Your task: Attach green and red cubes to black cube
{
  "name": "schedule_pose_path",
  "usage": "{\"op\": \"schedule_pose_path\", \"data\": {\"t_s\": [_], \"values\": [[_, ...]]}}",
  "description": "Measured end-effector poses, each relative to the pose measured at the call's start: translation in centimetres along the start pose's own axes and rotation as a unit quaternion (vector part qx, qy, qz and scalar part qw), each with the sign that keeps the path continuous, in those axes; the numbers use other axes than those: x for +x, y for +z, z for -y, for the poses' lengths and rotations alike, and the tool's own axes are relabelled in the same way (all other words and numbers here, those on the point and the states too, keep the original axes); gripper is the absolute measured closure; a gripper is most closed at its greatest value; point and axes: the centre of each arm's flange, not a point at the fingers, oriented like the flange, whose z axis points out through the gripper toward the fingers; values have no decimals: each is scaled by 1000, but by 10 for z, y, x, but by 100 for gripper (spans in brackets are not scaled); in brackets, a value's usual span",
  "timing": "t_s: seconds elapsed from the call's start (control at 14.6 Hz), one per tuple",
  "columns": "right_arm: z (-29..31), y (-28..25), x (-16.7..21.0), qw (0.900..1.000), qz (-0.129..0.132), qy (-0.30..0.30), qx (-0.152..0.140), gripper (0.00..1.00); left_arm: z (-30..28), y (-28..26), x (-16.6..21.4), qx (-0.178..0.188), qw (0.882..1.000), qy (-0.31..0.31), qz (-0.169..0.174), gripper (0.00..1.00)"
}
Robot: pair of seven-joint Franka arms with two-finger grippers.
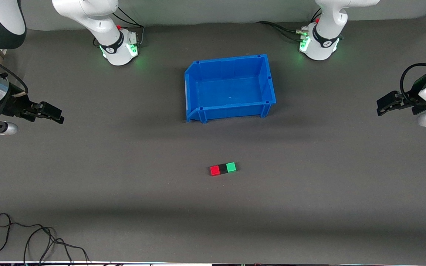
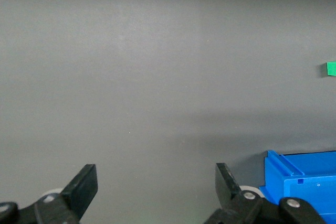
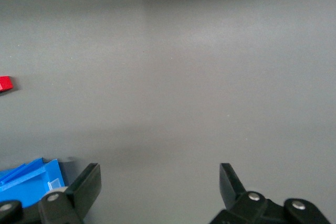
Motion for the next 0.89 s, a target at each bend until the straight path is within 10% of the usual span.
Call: {"op": "schedule_pose_path", "data": {"t_s": [0.89], "values": [[3,1,1,1000,-2,-2,0,0,-1,-6,0,-1,1000,1,-6,0]]}}
